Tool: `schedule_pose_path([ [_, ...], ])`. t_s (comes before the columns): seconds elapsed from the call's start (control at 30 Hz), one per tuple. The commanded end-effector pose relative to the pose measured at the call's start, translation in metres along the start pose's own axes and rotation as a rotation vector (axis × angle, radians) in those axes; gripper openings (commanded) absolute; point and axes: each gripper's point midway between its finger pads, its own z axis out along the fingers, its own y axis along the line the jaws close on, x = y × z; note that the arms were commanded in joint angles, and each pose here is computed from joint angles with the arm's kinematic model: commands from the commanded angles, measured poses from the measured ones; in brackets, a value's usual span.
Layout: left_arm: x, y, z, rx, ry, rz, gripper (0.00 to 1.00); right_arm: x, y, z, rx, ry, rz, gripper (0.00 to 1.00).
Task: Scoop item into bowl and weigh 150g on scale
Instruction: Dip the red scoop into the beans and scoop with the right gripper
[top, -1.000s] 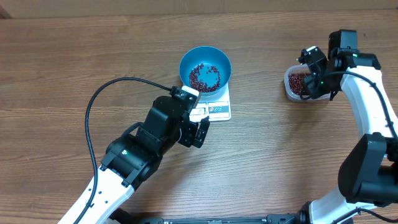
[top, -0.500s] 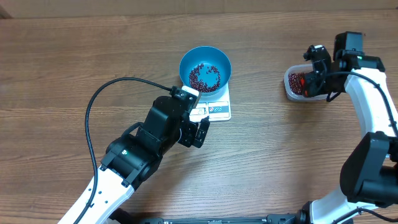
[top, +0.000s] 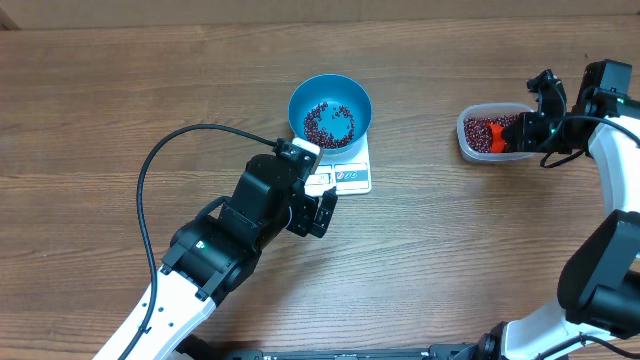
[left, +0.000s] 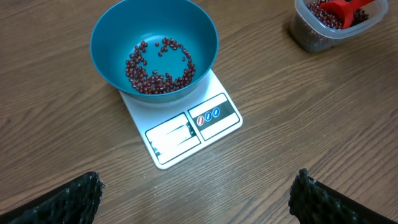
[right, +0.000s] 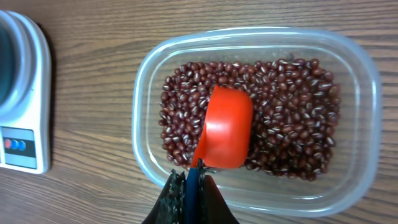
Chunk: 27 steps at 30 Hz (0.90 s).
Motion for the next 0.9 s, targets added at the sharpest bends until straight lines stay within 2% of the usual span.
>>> schedule_pose_path([
  [0.0, 0.002, 0.001, 0.001, -0.001, 0.002, 0.016, 0.99, -0.002, 0.013, 0.004, -0.079, -0.015, 0.068, 0.04],
  [0.53, 0.002, 0.001, 0.001, -0.001, 0.001, 0.016, 0.99, 0.004, 0.007, 0.020, -0.111, 0.019, 0.169, 0.04],
  [0.87, 0.002, 0.001, 0.001, -0.001, 0.001, 0.016, 0.99, 0.008, -0.017, 0.020, -0.119, 0.005, 0.261, 0.04],
])
